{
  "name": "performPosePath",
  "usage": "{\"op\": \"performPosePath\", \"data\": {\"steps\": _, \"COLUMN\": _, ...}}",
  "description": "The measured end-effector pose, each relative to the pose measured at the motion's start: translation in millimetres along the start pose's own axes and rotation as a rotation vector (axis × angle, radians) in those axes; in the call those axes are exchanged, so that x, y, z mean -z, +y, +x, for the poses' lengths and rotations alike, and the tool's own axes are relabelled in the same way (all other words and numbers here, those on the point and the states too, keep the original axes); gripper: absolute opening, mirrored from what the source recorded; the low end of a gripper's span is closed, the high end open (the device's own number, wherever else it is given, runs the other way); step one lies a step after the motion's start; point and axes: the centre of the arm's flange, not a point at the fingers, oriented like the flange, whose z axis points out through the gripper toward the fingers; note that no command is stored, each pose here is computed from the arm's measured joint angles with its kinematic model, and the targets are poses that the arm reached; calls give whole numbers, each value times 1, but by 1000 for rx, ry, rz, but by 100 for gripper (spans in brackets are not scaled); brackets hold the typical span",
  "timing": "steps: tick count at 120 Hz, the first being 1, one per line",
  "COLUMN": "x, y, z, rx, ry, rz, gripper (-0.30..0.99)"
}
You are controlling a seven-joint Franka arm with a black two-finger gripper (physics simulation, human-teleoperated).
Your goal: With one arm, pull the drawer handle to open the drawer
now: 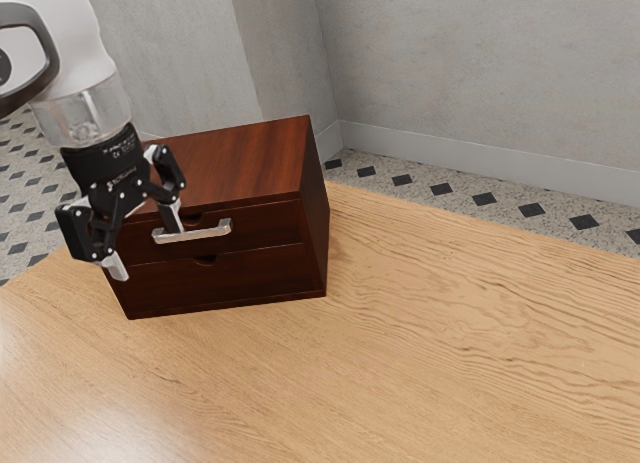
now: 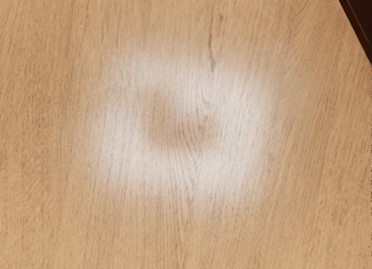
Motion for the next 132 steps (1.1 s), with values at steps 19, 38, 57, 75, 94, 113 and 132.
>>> {"op": "performPosePath", "data": {"steps": 19, "x": 3, "y": -8, "z": 9, "rx": 18, "ry": -5, "rz": -16, "gripper": 69}}
{"op": "performPosePath", "data": {"steps": 38, "x": -6, "y": 0, "z": 10, "rx": 26, "ry": 4, "rz": 1, "gripper": 69}}
{"op": "performPosePath", "data": {"steps": 57, "x": -43, "y": 7, "z": 55, "rx": 129, "ry": 10, "rz": 22, "gripper": 69}}
{"op": "performPosePath", "data": {"steps": 75, "x": -70, "y": 24, "z": 61, "rx": 169, "ry": 12, "rz": -45, "gripper": 69}}
{"op": "performPosePath", "data": {"steps": 94, "x": -81, "y": 50, "z": 73, "rx": 222, "ry": 15, "rz": -134, "gripper": 69}}
{"op": "performPosePath", "data": {"steps": 113, "x": -90, "y": 71, "z": 77, "rx": 263, "ry": 14, "rz": -186, "gripper": 69}}
{"op": "performPosePath", "data": {"steps": 132, "x": -90, "y": 78, "z": 98, "rx": 331, "ry": 8, "rz": -243, "gripper": 69}}
